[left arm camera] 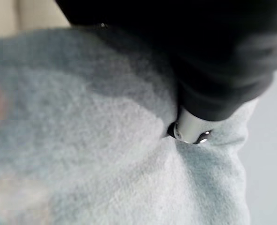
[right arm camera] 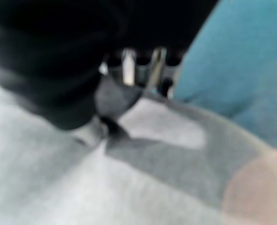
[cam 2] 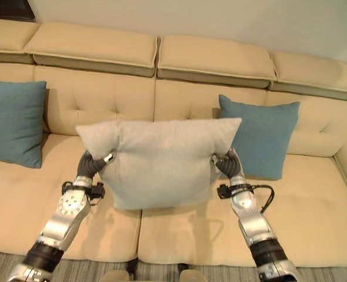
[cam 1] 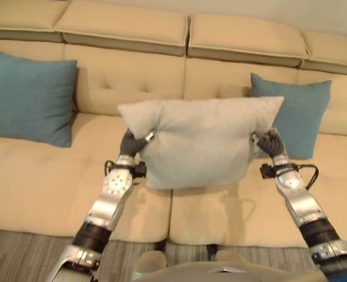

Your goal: Pick up all the scattered cushions and arrange them neatly on the sofa.

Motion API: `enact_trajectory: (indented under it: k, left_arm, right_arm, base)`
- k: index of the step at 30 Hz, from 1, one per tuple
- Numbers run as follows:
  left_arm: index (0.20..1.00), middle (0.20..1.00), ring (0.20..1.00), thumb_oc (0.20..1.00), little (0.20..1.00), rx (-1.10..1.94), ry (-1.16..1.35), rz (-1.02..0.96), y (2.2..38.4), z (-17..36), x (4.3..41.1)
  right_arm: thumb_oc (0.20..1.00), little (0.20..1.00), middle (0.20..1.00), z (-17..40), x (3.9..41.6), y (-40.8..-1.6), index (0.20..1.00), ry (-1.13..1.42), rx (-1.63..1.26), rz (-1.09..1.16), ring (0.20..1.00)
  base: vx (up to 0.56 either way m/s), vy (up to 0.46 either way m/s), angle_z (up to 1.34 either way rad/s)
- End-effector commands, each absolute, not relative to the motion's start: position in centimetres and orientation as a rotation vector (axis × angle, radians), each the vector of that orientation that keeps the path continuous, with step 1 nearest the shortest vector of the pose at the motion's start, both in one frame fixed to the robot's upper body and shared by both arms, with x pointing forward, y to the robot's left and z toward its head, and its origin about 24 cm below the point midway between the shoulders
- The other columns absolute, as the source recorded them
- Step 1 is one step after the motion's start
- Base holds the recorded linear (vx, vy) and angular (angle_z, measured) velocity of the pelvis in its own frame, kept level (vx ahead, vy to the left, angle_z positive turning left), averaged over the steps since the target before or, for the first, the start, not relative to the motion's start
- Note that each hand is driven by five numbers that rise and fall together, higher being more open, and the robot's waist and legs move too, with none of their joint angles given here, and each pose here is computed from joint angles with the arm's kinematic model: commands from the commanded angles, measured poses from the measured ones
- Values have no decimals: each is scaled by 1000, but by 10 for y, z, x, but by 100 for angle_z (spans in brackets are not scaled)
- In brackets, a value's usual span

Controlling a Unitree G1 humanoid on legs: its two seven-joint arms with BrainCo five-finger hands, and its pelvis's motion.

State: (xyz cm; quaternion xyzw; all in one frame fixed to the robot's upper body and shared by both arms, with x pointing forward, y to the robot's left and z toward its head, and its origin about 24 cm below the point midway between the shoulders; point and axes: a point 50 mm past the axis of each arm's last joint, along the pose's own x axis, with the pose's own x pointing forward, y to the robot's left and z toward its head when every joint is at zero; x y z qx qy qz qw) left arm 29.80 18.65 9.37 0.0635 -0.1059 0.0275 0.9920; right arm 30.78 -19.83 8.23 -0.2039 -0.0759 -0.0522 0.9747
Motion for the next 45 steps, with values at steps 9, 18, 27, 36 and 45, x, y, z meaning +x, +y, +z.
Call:
enact_trajectory:
  k: [9, 18, 27, 36, 45]
  left_arm:
    - [200, 200, 200, 200, 200, 220, -592, 89, 161, 214, 365]
    - [200, 200, 200, 200, 200, 310, -749, 137, 160, 279, 375]
    - [200, 200, 200, 200, 200, 305, -728, 146, 164, 269, 374]
    - [200, 200, 200, 200, 200, 330, -659, 183, 177, 254, 378]
    - [200, 200, 200, 200, 200, 327, -664, 217, 183, 264, 382]
  right_arm:
    - [200, 200, 200, 187, 372, -171, 200, -434, -354, -163, 200]
    - [200, 200, 200, 232, 388, -154, 200, -523, -371, -155, 200]
    - [200, 200, 200, 237, 388, -147, 200, -538, -379, -125, 200]
    - [200, 200, 200, 227, 394, -153, 200, -482, -387, -143, 200]
    - [200, 200, 200, 237, 397, -156, 200, -493, -378, -176, 200]
  base:
    - [-73, -8, 1]
    - [15, 15, -2]
    - [23, 4, -2]
    - [2, -9, 7]
    - [5, -11, 5]
